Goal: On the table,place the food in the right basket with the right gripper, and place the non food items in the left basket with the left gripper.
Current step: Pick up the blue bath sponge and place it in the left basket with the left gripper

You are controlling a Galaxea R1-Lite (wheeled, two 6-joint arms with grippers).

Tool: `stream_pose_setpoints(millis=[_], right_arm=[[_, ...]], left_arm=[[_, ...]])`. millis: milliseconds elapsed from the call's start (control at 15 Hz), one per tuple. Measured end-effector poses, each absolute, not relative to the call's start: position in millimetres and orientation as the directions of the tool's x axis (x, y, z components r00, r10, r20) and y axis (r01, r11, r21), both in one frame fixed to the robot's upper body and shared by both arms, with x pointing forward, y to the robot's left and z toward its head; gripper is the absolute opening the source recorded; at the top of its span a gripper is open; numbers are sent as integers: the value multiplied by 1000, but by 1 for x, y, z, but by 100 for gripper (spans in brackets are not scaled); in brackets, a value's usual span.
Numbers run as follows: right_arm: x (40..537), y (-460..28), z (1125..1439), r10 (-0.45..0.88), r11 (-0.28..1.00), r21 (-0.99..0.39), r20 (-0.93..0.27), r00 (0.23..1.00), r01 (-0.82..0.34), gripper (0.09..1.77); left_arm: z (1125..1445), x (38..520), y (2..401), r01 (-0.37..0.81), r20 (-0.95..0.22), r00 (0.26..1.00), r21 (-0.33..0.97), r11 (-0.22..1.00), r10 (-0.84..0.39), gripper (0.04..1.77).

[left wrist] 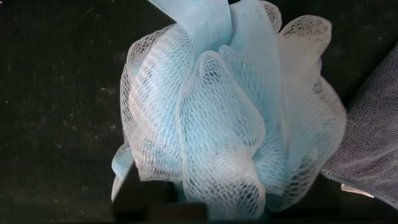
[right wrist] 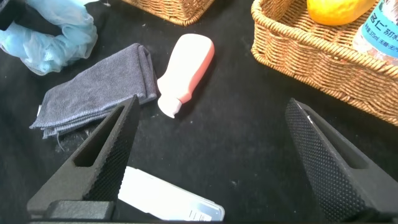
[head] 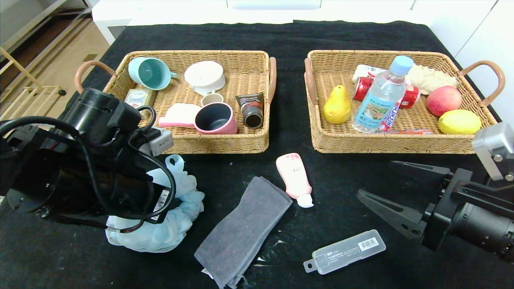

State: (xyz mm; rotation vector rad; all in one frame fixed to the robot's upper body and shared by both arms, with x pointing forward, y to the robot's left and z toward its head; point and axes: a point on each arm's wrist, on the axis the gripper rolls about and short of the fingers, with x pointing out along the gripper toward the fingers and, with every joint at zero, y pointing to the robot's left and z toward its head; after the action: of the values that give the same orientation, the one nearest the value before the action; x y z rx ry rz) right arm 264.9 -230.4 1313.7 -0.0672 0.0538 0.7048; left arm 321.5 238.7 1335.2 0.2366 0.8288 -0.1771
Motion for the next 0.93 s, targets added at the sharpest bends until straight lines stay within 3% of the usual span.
stream_pose_setpoints(millis=[600,933], right_arm=[[267,-229,1311,645,759,-41,-85,760,-649,171],[266,-228,1310,651,754,-41,-90,754,-656,171]], left_arm=[[1333,324,237,252,-752,656,139,958,-63,65],[1350,309,243,252,-716,694,135,958,-81,61]])
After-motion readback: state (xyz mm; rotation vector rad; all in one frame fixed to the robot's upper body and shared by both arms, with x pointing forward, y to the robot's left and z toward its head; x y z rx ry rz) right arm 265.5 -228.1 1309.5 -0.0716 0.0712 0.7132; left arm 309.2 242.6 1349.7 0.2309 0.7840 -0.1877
